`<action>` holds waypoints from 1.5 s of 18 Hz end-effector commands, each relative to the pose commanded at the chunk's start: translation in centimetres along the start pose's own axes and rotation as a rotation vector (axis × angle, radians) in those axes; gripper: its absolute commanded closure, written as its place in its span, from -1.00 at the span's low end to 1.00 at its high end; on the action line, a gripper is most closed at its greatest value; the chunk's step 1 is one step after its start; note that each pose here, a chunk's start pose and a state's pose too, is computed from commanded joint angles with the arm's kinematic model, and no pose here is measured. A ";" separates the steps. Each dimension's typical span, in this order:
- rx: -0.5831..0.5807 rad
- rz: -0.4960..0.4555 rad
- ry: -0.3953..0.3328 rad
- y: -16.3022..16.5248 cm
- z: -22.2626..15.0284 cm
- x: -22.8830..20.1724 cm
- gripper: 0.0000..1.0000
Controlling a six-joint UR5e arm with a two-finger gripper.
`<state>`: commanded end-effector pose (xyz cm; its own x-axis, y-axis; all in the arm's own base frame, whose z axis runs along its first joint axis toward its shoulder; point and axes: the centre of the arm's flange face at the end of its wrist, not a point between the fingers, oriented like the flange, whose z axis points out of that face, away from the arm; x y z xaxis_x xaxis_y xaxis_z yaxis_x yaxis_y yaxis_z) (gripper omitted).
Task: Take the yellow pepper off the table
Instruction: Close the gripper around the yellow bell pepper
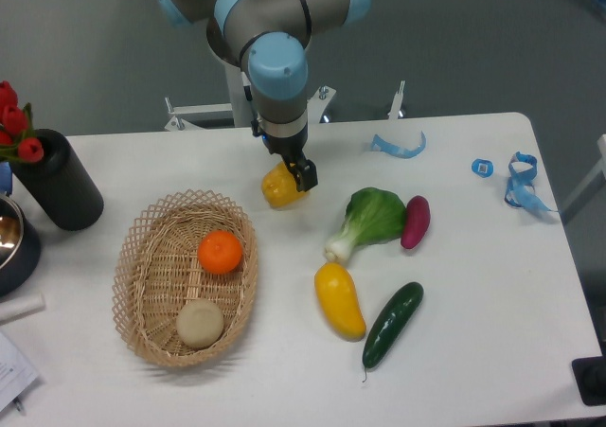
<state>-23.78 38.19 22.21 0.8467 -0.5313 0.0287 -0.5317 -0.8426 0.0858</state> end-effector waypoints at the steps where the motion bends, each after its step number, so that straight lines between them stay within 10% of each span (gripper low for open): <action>1: -0.015 -0.009 -0.005 -0.2 0.4 -0.1 -1.00; 11: -0.094 -0.015 0.007 -2.0 2.1 0.0 -1.00; 17: -0.081 -0.027 -0.005 -2.2 0.9 -1.1 -0.11; 27: -0.071 -0.044 -0.038 -2.1 -0.6 -2.0 0.08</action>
<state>-24.34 41.02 22.57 0.8668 -0.4984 -0.0140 -0.4904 -0.8574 0.1561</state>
